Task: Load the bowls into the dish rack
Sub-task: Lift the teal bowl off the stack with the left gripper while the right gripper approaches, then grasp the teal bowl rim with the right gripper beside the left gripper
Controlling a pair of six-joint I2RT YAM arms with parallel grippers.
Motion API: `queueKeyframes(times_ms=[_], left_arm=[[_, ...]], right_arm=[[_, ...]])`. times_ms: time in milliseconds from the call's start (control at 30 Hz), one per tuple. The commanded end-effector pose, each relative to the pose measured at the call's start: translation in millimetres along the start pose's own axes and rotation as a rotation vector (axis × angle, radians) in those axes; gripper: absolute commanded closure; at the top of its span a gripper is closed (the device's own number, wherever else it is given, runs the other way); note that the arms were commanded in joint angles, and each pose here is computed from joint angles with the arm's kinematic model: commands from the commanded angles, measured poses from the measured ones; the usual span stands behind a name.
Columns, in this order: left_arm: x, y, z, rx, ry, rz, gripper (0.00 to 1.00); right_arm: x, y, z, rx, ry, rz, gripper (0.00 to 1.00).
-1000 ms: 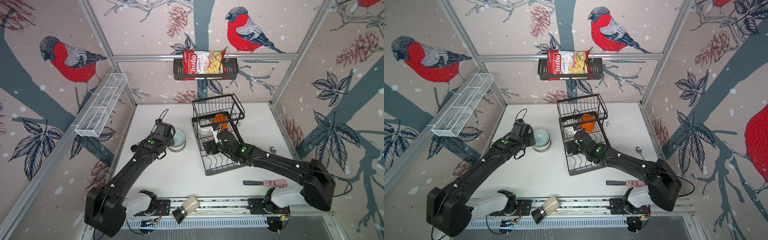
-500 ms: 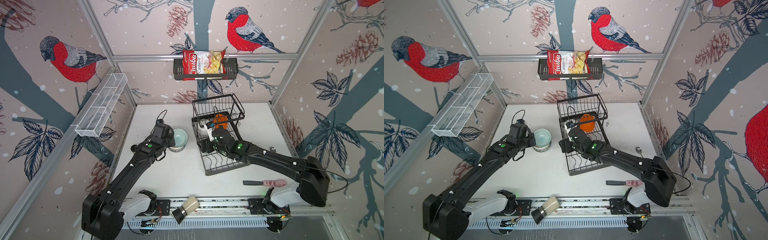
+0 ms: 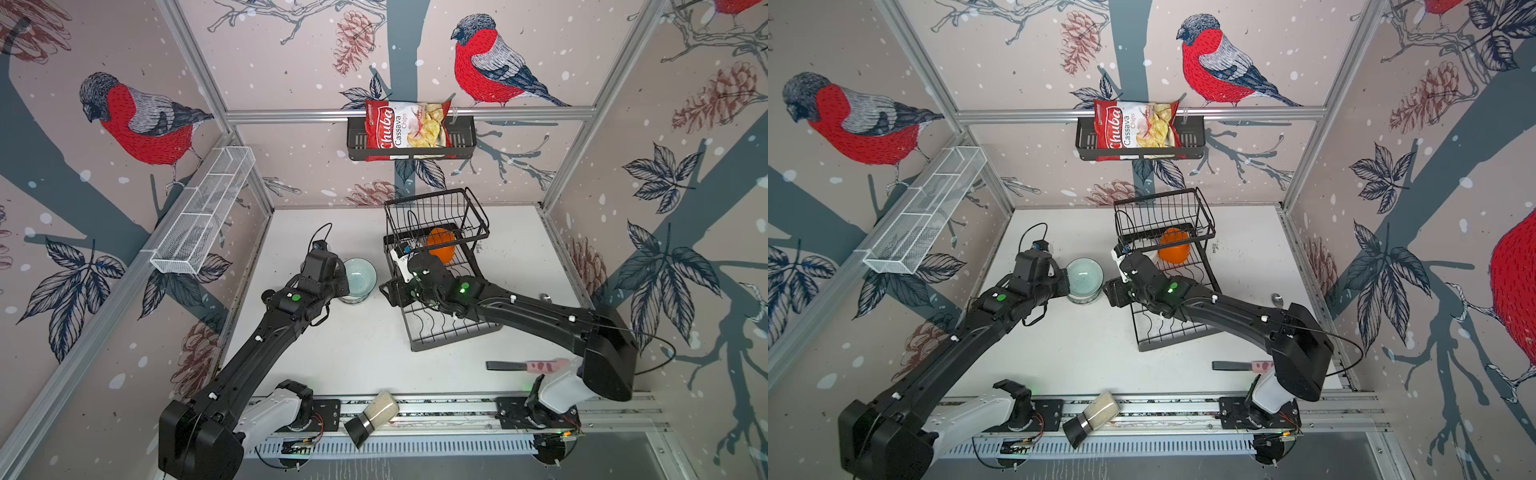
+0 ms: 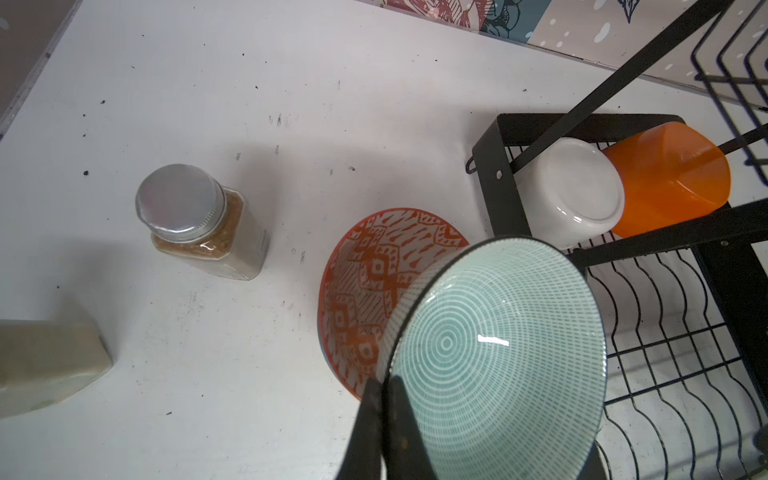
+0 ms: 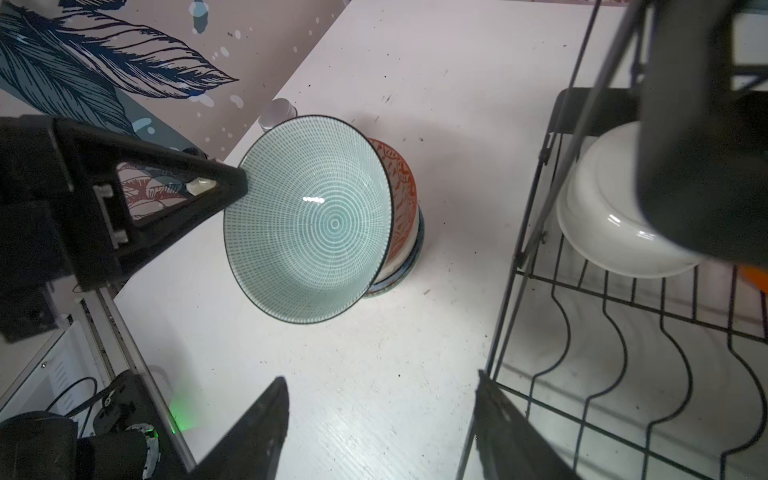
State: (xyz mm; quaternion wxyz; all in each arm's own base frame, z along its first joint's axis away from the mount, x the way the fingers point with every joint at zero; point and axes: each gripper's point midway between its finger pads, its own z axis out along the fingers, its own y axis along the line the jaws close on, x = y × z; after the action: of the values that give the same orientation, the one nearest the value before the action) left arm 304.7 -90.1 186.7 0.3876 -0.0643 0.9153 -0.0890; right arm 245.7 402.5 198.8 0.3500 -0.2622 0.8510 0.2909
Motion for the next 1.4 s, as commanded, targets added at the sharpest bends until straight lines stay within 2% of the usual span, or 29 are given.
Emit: queueKeyframes(times_ms=[0, 167, 400, 667, 1367], left_arm=[[-11, -6, -2, 0.033, -0.052, -0.004, 1.00], [-9, -4, -3, 0.030, -0.056, -0.001, 1.00], [-8, -2, -4, 0.019, -0.058, 0.008, 1.00], [-9, -2, -4, 0.020, -0.058, 0.009, 1.00], [-12, -3, -8, 0.028, -0.072, 0.012, 1.00]], right_arm=[[-1, 8, 6, 0.006, 0.007, 0.006, 0.30], [0, 14, 23, 0.035, 0.030, 0.002, 0.35], [-3, 11, 39, 0.074, 0.030, 0.014, 0.35], [-12, 5, 52, 0.127, 0.008, 0.022, 0.46], [-19, 3, 76, 0.085, 0.016, 0.059, 0.61]])
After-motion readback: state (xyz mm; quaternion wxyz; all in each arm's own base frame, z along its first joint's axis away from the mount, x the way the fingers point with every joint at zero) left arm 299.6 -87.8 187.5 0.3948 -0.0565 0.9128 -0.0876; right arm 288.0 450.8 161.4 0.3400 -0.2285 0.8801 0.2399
